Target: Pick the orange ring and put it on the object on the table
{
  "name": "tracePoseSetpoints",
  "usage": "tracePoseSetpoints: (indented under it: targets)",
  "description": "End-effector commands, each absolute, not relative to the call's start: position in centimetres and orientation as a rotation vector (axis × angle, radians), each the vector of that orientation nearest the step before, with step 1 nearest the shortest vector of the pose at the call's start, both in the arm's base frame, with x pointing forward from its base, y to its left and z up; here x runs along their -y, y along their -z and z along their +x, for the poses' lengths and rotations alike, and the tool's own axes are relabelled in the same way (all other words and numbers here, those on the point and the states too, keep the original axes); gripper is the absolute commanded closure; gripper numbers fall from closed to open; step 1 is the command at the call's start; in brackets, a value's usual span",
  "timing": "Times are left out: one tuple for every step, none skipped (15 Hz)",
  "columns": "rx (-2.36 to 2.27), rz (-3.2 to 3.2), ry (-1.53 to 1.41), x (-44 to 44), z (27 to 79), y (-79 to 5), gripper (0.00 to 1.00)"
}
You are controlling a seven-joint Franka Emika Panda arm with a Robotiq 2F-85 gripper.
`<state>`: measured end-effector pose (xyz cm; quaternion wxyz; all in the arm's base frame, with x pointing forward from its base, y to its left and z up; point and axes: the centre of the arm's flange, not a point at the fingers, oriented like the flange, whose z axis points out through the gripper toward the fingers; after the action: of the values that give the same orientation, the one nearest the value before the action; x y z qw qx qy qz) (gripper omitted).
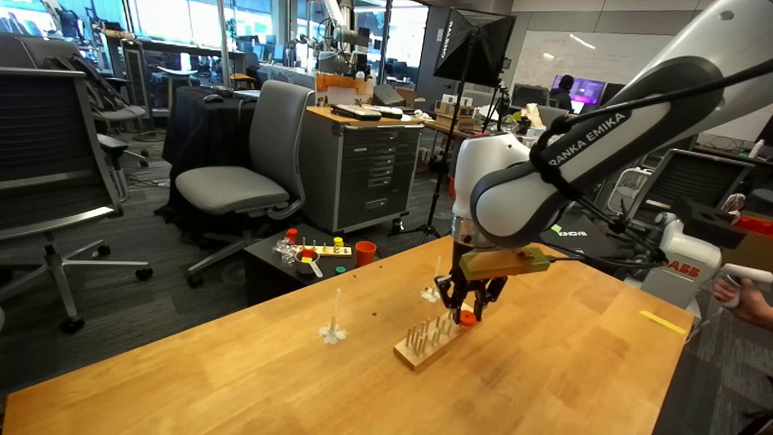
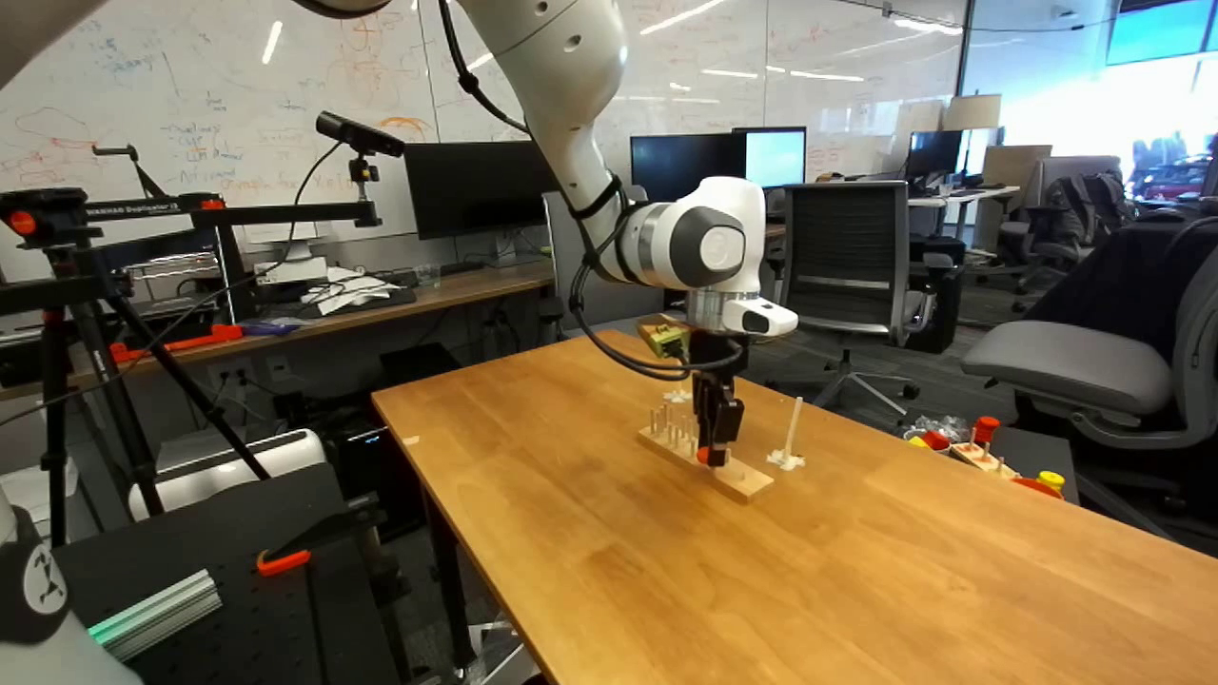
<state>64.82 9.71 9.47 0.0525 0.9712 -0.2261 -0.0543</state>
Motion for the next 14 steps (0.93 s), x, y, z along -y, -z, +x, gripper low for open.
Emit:
tracePoseSetpoints:
  targets:
    - [0.685,2.966,0.174,-9.7,65.8,-9.1,0.82]
    - [0.685,2.968,0.174,-9.7,65.8,-9.1,0.82]
    - [0.684,2.967,0.171,-9.8,65.9,-9.2,0.82]
    - [0.682,2.966,0.170,-9.8,65.9,-9.2,0.82]
    - [0.683,2.966,0.170,-9.8,65.9,-9.2,0.82]
    - [0.686,2.967,0.171,-9.7,66.0,-9.1,0.82]
    - [0.687,2.966,0.176,-9.7,66.0,-8.9,0.82]
    - [0.690,2.965,0.180,-9.6,66.0,-8.7,0.82]
    - [0.691,2.967,0.183,-9.5,66.0,-8.5,0.82]
    - [0.692,2.967,0.186,-9.5,66.0,-8.4,0.82]
    - [0.692,2.967,0.188,-9.5,66.1,-8.2,0.82]
    - [0.691,2.968,0.188,-9.5,66.1,-8.2,0.82]
    - [0.691,2.972,0.190,-9.6,66.2,-8.1,0.82]
    - [0.689,2.975,0.192,-9.8,66.2,-8.0,0.82]
